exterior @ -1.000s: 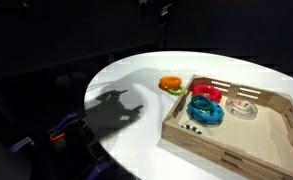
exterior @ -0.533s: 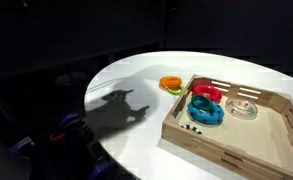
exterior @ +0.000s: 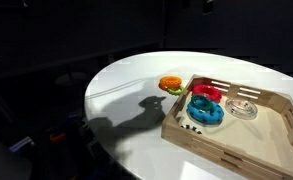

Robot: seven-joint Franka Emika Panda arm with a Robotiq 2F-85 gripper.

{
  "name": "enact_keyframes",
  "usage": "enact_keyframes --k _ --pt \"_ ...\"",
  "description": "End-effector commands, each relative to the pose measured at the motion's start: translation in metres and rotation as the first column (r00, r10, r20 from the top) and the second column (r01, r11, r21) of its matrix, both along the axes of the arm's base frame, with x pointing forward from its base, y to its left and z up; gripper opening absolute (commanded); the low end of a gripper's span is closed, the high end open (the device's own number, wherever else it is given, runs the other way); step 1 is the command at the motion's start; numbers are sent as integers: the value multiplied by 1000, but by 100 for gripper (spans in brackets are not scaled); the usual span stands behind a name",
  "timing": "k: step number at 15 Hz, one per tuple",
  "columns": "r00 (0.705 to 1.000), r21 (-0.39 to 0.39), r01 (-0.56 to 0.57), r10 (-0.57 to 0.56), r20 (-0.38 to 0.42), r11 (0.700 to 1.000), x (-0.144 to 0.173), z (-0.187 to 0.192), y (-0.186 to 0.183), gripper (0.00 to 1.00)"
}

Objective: Remove the dark green ring from the box

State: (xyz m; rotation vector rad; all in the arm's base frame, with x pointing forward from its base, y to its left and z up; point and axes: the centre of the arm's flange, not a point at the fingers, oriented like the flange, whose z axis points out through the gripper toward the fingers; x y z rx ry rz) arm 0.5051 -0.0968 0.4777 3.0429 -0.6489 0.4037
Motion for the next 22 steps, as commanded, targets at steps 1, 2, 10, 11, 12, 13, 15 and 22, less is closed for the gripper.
enact_keyframes --k 1,2,10,11,12,13,15,22 --pt "995 1 74 -74 -74 997 20 -10 -34 100" --pt "991 4 90 -89 -99 996 21 -17 -42 100" --pt "976 27 119 -112 -187 993 14 -55 -62 100" --pt "975 27 120 -113 -191 992 15 -55 -63 100" --pt "975 27 121 -114 -192 992 16 -54 -63 100" --pt "975 27 122 -115 -192 992 16 -54 -63 100" --pt "974 27 123 -116 -193 992 16 -53 -63 100" --pt "953 17 189 -179 -246 982 21 -82 -91 100"
